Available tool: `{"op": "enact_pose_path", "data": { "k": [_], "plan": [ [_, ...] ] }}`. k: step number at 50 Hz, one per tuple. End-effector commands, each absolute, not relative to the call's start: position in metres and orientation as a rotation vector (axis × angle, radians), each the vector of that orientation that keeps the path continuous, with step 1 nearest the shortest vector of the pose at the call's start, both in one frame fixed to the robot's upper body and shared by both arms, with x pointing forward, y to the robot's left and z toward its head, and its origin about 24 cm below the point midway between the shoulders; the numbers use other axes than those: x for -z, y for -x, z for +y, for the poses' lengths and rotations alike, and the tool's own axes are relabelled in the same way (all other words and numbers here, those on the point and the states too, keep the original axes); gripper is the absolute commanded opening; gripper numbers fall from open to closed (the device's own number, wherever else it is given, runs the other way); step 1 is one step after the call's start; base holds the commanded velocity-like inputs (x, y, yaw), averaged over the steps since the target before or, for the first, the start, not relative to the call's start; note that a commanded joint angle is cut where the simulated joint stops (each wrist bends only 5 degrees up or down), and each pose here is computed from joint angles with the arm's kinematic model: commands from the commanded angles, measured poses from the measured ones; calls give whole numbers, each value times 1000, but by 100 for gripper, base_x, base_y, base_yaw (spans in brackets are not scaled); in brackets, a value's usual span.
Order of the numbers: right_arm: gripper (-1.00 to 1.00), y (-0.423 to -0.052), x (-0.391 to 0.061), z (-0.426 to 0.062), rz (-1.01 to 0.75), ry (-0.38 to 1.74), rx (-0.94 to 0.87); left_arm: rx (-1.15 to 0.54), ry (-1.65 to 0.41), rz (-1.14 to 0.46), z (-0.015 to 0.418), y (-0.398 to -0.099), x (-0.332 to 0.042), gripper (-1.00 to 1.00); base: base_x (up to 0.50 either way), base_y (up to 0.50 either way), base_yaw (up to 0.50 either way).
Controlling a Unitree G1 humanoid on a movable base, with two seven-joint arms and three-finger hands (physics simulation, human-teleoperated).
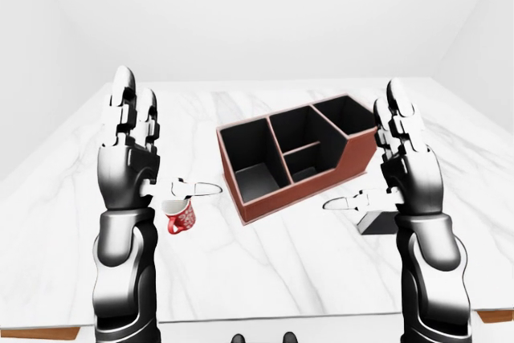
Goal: Pick up the book and place it in the left compartment of the caddy.
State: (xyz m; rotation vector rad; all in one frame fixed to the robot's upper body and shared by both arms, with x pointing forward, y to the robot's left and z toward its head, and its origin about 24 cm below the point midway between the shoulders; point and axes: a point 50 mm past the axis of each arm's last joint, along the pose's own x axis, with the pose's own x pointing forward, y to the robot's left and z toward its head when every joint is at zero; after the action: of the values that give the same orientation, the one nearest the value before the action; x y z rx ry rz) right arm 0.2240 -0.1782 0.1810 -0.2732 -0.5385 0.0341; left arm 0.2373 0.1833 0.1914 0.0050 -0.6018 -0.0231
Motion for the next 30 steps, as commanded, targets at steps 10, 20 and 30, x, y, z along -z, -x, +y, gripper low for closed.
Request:
{"op": "enact_pose_path", "data": {
  "k": [10, 20, 30],
  "plan": [
    [100, -229, -175, -178, -510, 268, -22, 19, -5, -568, 185, -241, -184, 100, 30, 0, 0],
    [100, -226, -166, -180, -460, 307, -26, 15, -2, -553, 186, -242, -182, 100, 4, 0, 0],
    [100, -218, -174, -178, -507, 248, -83, 18, -7, -536, 186, -244, -178, 100, -2, 0, -10]
  ]
}}
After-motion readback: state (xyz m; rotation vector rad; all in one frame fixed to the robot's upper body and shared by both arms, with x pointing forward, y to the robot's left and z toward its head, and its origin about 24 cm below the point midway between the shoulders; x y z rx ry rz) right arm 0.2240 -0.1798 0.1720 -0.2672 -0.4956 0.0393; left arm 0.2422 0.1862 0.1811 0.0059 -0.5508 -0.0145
